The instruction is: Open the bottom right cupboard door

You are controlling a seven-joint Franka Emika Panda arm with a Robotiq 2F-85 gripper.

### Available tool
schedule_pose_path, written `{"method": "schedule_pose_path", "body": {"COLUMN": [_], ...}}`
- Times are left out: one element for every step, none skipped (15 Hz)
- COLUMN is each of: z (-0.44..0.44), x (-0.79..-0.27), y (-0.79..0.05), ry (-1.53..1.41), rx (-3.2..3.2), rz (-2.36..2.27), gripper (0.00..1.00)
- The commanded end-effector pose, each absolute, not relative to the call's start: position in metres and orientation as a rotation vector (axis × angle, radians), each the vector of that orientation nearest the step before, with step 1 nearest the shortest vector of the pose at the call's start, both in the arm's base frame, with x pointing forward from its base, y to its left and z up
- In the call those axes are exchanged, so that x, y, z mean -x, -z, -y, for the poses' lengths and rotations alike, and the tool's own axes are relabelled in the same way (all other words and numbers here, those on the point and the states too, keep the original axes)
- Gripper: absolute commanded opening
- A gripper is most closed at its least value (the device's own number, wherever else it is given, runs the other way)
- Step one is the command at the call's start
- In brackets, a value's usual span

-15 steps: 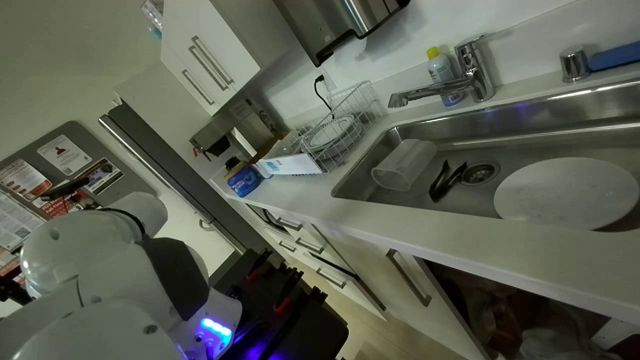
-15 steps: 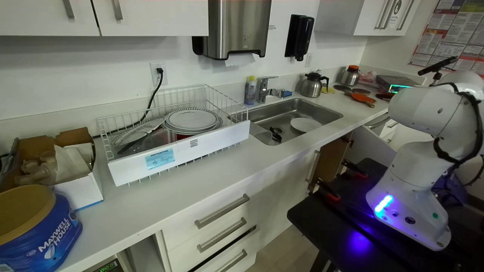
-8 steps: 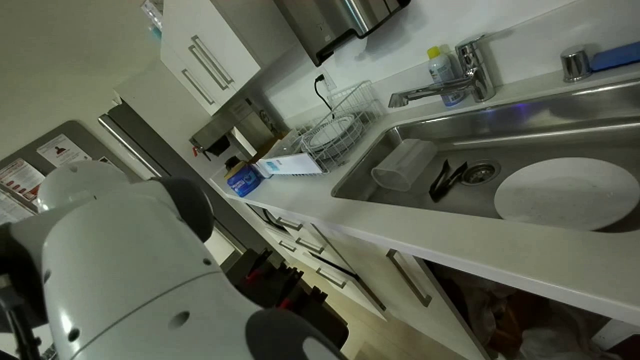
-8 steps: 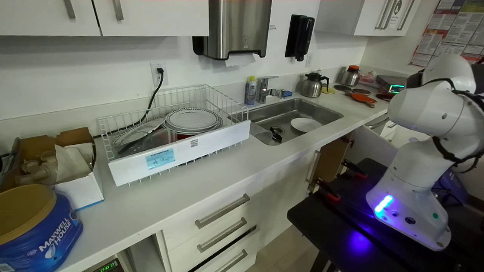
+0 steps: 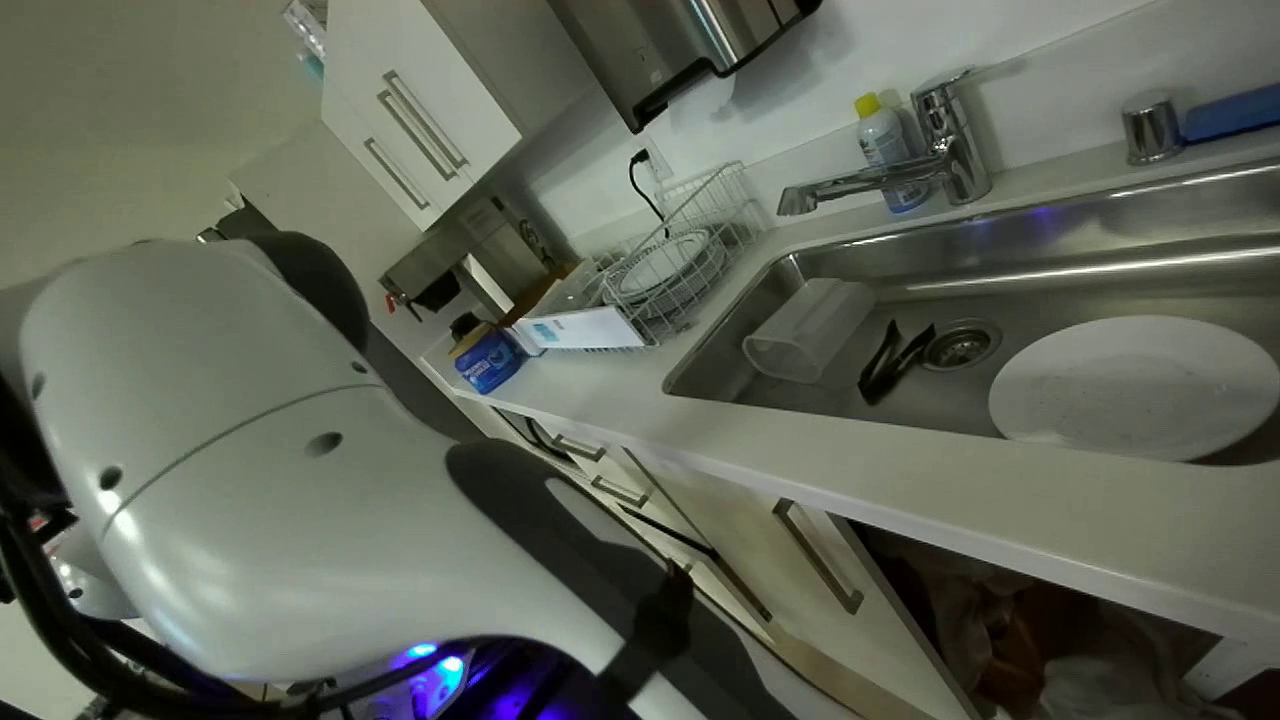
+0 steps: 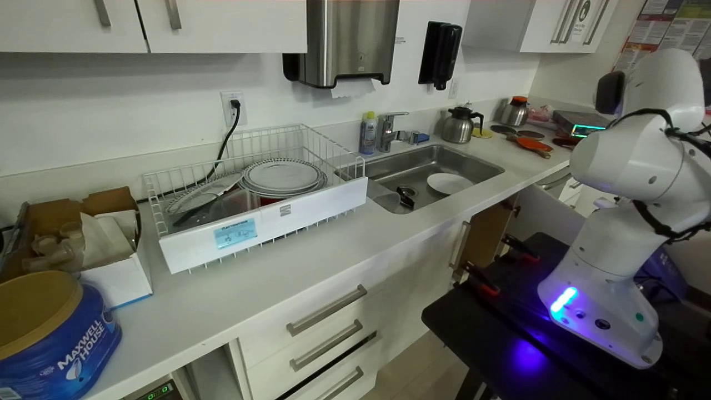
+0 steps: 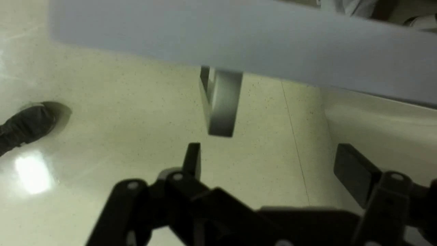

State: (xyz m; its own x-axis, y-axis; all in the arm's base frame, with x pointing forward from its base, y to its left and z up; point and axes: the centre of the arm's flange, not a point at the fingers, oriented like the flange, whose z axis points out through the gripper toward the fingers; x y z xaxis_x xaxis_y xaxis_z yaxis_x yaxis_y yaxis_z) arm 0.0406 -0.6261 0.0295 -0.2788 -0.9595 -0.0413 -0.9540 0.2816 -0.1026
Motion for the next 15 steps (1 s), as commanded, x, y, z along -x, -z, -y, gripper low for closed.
{"method": "schedule_pose_path", "body": {"z": [0.565, 0.558, 0.552, 0.544, 0.536, 0.527, 0.517, 0.506, 0.497, 0.489, 0.482, 0.475, 0.467, 0.46, 0.453], "x": [-0.038, -0.038, -0.038, -0.039, -0.04, -0.041, -0.044, -0.048, -0.053, -0.059, -0.063, -0.069, -0.073, -0.077, -0.079], "y": [-0.088, -0.098, -0.108, -0.12, -0.132, -0.144, -0.158, -0.171, -0.185, -0.199, -0.209, -0.22, -0.233, -0.242, -0.251], "ry": [0.236, 0.279, 0.326, 0.372, 0.422, 0.462, 0.504, 0.536, 0.569, 0.601, 0.622, 0.647, 0.67, 0.687, 0.706], "rx": [1.965, 2.005, 2.046, 2.086, 2.124, 2.16, 2.199, 2.239, 2.272, 2.302, 2.324, 2.346, 2.37, 2.387, 2.399], "rz": [-2.445, -2.449, -2.455, -2.457, -2.451, -2.444, -2.422, -2.394, -2.355, -2.317, -2.276, -2.232, -2.191, -2.156, -2.124], "gripper": [1.0, 1.0, 1.0, 1.0, 1.0, 1.0, 1.0, 1.0, 1.0, 1.0, 1.0, 1.0, 1.0, 1.0, 1.0]}}
